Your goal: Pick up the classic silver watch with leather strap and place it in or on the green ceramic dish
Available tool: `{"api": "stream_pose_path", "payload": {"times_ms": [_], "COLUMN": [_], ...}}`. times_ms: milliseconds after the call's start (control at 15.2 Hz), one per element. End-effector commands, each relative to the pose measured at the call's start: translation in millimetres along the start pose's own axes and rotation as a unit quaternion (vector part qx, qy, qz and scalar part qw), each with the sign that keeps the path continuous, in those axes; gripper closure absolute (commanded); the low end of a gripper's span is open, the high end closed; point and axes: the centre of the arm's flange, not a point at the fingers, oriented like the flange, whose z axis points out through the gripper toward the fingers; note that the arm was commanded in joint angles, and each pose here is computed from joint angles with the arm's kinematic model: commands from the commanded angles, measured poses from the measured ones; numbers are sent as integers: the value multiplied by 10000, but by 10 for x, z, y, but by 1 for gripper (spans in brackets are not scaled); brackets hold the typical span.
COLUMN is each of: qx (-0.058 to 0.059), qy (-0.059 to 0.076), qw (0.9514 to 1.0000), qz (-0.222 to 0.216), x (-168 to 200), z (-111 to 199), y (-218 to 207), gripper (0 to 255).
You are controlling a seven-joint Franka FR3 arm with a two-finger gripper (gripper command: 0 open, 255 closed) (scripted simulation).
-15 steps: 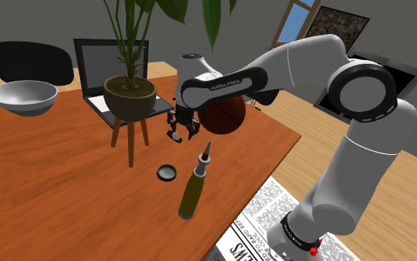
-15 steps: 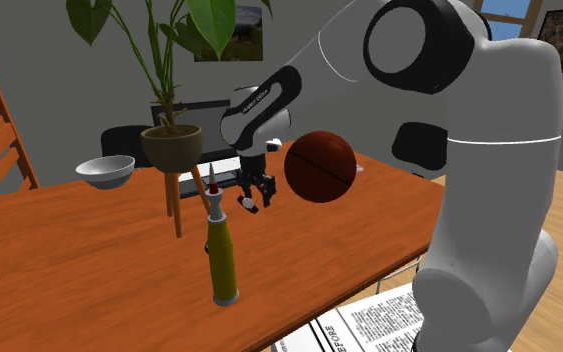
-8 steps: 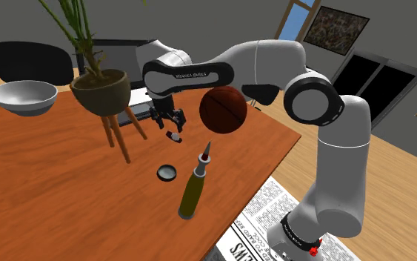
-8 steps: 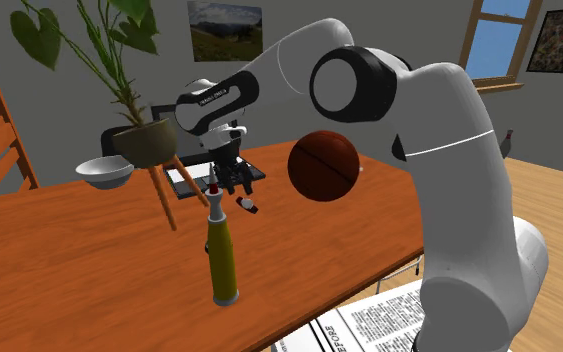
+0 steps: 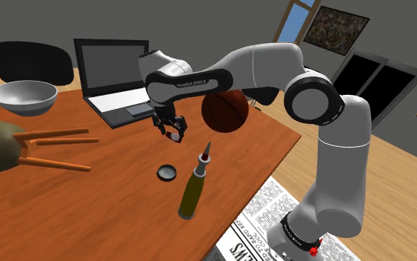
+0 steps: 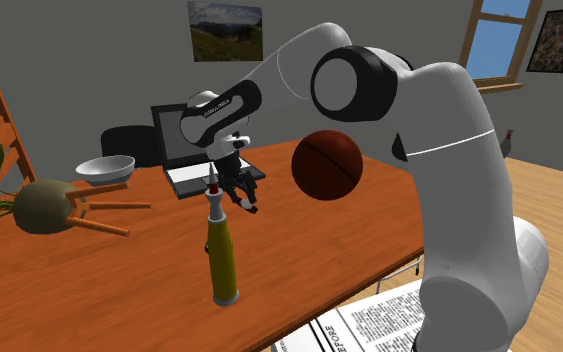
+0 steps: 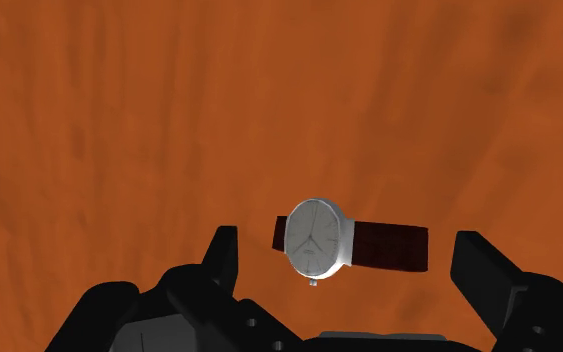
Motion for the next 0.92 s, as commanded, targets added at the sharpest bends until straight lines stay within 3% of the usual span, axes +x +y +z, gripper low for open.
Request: {"api": "stream_pose_path", "payload": {"times_ms": [0,264,330,858], "qx": [1,1,1,1], "qy": [0,0,0,0], "qw": [10000,10000,10000,10000], "qz": [0,0,0,0], "x": [0,0,0,0], "z": [7,7,7,7], "y": [-1,-1,-1,-1], "gripper": [0,0,255,255]}}
